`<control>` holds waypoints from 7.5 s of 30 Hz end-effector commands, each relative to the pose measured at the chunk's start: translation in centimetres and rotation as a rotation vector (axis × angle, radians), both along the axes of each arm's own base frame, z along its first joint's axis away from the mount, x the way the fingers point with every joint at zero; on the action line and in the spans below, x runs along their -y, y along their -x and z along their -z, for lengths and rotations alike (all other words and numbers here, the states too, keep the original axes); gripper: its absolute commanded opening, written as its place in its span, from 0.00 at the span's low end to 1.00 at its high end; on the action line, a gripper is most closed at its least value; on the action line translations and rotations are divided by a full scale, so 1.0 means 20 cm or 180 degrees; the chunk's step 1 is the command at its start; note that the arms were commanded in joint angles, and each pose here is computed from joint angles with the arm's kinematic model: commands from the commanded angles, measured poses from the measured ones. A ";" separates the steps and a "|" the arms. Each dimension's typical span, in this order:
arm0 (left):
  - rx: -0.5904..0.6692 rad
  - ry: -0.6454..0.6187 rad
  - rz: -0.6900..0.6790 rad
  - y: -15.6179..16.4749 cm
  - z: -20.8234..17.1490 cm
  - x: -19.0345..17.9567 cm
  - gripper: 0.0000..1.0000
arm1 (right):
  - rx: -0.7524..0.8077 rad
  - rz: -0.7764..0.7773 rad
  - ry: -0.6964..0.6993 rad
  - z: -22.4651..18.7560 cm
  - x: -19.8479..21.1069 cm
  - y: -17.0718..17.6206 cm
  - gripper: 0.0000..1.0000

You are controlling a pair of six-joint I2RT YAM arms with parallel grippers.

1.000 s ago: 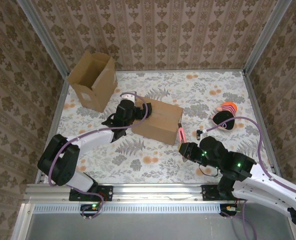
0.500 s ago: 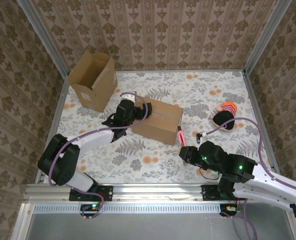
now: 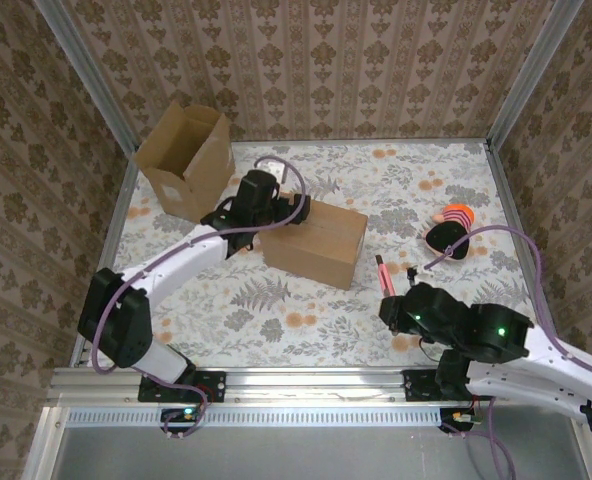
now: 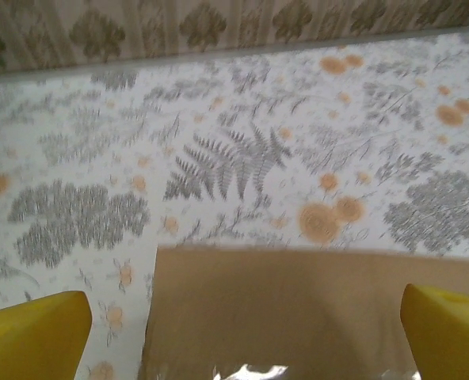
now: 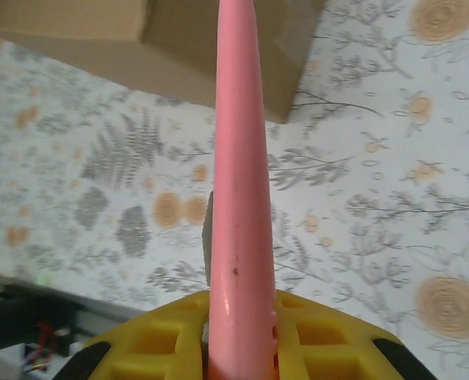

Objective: Unpack the express box

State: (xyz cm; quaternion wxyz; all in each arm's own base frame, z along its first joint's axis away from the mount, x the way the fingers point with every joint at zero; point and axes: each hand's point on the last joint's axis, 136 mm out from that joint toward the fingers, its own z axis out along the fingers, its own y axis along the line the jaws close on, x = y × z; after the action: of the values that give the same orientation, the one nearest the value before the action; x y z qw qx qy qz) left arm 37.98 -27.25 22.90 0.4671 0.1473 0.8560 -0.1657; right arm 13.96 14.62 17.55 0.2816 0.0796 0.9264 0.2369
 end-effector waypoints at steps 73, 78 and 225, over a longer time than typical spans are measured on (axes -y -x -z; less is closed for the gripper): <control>-0.1825 -0.0538 -0.0867 0.47 0.56 -0.54 1.00 | 0.0172 -0.0645 0.0569 0.09 -0.93 -1.40 0.00; -0.1727 -0.0377 -0.0891 0.51 0.48 -0.56 1.00 | 0.0239 -0.0401 0.0830 0.04 -0.77 -1.47 0.00; 0.0215 0.0040 -0.0151 -0.05 0.11 -0.28 1.00 | 0.0368 0.0453 0.1039 0.03 0.12 -0.88 0.00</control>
State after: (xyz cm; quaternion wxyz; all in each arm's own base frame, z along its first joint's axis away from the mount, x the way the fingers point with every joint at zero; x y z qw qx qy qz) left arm 38.56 -21.72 21.29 0.4806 0.1213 0.8483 -0.1865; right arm 32.14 12.91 16.90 0.3594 0.0874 0.9264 0.0709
